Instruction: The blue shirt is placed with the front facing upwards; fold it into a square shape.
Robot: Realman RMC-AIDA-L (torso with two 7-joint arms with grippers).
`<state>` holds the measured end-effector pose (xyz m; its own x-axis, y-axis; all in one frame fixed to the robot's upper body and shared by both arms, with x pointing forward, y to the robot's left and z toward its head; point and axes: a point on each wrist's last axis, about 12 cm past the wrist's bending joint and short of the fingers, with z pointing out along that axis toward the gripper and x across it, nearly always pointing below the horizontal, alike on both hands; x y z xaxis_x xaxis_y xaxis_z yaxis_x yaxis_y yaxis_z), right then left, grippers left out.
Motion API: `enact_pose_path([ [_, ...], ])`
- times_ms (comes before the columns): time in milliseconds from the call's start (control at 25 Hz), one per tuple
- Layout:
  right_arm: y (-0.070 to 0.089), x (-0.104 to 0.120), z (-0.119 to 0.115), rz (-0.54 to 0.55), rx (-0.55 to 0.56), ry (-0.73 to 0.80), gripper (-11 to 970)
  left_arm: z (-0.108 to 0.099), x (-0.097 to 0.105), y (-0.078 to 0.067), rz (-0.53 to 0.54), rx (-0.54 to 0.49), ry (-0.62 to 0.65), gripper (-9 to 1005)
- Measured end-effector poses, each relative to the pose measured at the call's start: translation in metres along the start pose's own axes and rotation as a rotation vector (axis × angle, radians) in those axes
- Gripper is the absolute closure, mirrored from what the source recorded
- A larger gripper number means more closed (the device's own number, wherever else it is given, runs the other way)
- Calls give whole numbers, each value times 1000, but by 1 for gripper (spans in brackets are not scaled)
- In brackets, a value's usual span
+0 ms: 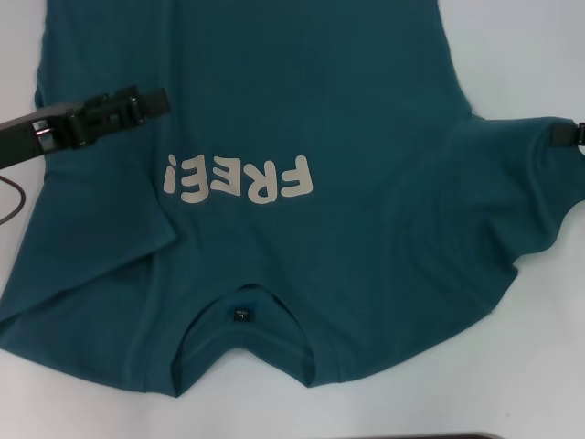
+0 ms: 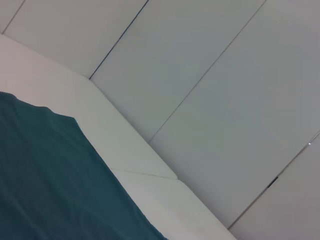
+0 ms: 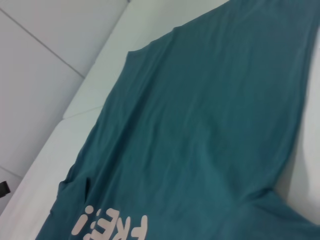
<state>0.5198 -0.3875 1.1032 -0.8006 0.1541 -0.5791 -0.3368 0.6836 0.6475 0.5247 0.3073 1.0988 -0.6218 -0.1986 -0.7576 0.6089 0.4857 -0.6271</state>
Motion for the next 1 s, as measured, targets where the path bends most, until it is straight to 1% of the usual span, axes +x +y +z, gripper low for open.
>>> enact_pose_path([
  [640,-11,8,-3,7,84,8,946,4,-1,-1,5,9,12,110],
  [1000,-13,7,-5,16,97,-1,946,6,-2,-1,8,13,13,111],
])
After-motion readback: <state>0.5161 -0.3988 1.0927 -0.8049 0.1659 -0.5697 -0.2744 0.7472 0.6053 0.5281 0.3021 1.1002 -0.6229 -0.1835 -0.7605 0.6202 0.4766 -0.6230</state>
